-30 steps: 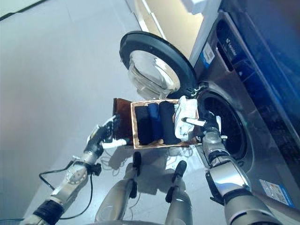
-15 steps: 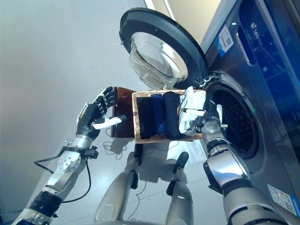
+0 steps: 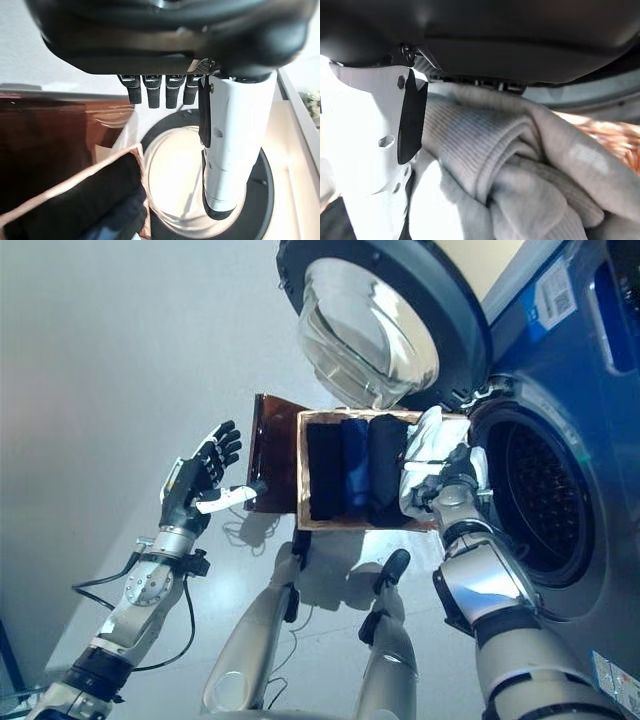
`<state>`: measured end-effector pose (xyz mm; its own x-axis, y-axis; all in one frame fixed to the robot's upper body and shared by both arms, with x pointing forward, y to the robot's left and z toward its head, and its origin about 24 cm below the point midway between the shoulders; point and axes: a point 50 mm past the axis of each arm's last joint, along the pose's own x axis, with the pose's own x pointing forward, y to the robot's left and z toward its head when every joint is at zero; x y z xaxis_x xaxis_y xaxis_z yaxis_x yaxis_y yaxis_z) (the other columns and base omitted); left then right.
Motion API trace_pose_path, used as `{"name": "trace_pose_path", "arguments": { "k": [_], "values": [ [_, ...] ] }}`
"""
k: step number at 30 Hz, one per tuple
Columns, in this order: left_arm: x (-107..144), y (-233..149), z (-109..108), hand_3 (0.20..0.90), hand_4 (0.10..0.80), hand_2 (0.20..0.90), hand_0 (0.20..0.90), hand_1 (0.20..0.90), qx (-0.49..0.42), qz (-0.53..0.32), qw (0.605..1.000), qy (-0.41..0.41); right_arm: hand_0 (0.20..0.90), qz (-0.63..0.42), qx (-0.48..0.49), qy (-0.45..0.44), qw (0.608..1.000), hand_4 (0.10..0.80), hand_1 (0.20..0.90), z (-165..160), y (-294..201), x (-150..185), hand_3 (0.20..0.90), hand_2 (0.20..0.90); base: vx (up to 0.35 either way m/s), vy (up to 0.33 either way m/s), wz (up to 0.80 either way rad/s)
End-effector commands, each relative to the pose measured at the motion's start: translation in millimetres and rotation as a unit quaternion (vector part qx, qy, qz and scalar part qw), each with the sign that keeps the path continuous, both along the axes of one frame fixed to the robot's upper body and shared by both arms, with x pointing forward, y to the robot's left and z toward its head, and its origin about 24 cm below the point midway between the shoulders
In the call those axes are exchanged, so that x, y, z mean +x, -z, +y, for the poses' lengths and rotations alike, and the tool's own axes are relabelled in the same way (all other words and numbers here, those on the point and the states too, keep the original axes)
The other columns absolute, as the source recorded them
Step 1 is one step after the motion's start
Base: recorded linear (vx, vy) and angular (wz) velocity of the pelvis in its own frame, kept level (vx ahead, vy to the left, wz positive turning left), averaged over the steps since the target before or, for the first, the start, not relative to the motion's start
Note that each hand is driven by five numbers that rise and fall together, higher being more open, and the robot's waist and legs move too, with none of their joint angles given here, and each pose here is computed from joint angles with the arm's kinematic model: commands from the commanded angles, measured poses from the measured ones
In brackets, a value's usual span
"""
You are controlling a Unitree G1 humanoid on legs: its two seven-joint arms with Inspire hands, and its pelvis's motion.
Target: Pick up the clothes and place them into the washing machine
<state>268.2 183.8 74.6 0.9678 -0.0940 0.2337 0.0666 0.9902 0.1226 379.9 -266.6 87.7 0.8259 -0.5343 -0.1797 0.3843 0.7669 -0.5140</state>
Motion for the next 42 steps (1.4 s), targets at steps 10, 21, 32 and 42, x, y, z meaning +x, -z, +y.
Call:
{"name": "trace_pose_path", "arguments": {
  "k": [10,21,32,42],
  "values": [
    [-9.7,-40.1,-8.7,0.9,0.8,0.9,0.9,0.9,0.013,-0.119,0.993,0.022,0.2,-0.014,-0.081,-0.005,0.997,0.3,0.2,-8.0,-16.6,3.1,0.2,0.2,0.005,0.012,0.01],
    [-15.0,87.2,27.9,0.9,0.8,0.9,0.9,0.9,0.084,0.155,0.979,-0.1,0.2,-0.066,0.05,0.015,0.996,0.3,0.2,-6.9,16.5,-12.4,0.2,0.2,-0.028,-0.02,-0.18],
    [-55.4,169.0,28.4,0.9,0.8,0.9,0.9,0.9,0.12,0.35,0.92,-0.131,0.2,-0.183,0.37,0.091,0.906,0.3,0.2,7.7,63.6,-38.4,0.2,0.2,0.003,-0.022,-0.12],
    [-42.8,163.0,6.0,0.9,0.8,0.9,0.9,0.9,0.107,0.333,0.932,-0.091,0.2,-0.399,0.602,0.16,0.673,0.3,0.2,26.2,27.0,-19.7,0.2,0.2,-0.043,0.025,-0.05]
  ]
}}
